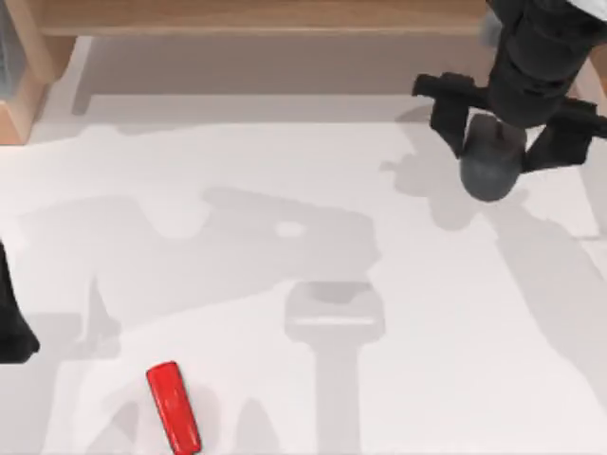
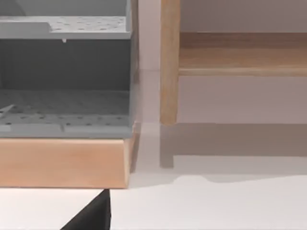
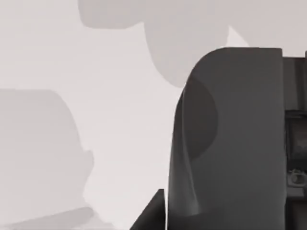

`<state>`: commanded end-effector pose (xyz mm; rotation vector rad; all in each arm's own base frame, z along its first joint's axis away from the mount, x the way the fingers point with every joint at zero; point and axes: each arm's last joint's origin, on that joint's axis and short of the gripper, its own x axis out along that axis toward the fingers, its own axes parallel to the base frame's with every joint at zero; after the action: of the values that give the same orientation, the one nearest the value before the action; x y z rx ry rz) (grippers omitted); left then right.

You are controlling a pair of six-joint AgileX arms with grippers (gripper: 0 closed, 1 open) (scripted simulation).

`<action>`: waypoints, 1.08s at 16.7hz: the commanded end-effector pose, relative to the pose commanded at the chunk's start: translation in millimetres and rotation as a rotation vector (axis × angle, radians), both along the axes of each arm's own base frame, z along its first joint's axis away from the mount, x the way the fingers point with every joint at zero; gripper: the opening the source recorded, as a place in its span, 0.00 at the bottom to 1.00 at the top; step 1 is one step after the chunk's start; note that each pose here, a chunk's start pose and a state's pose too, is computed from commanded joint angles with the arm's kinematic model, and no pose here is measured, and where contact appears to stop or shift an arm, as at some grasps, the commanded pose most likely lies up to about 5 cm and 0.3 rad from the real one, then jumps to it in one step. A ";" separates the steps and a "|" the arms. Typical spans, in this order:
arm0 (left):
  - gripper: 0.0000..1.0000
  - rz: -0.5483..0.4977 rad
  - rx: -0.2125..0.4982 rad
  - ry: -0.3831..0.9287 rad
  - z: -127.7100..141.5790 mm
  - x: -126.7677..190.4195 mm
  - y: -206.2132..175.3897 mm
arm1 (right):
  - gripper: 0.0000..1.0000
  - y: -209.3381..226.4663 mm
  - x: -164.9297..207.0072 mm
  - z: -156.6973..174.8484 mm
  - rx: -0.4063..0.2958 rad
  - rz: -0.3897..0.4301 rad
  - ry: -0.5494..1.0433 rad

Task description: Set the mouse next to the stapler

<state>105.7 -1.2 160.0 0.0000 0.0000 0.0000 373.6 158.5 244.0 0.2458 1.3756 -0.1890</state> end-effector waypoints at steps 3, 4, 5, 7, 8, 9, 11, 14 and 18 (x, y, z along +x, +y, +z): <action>1.00 0.000 0.000 0.000 0.0 0.0 0.0 | 0.00 74.1 -40.8 -28.6 -0.013 0.081 0.038; 1.00 0.000 0.000 0.000 0.0 0.0 0.0 | 0.00 96.0 -57.0 -38.0 -0.019 0.109 0.048; 1.00 0.000 0.000 0.000 0.0 0.0 0.0 | 0.00 115.7 -73.4 -46.8 -0.024 0.137 0.056; 1.00 0.000 0.000 0.000 0.0 0.0 0.0 | 0.00 148.9 -106.9 -63.0 -0.035 0.190 0.067; 1.00 0.000 0.000 0.000 0.0 0.0 0.0 | 0.00 162.3 -123.0 -70.2 -0.040 0.215 0.072; 1.00 0.000 0.000 0.000 0.0 0.0 0.0 | 0.00 173.1 -137.2 -76.3 -0.044 0.236 0.075; 1.00 0.000 0.000 0.000 0.0 0.0 0.0 | 0.00 188.7 -160.2 -85.9 -0.051 0.270 0.079; 1.00 0.000 0.000 0.000 0.0 0.0 0.0 | 0.00 196.7 -173.6 -91.5 -0.055 0.290 0.080; 1.00 0.000 0.000 0.000 0.0 0.0 0.0 | 0.00 196.1 -172.7 -89.5 -0.050 0.287 0.079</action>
<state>105.7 -1.2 160.0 0.0000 0.0000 0.0000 201.0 354.5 154.5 -0.0022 1.4654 0.0060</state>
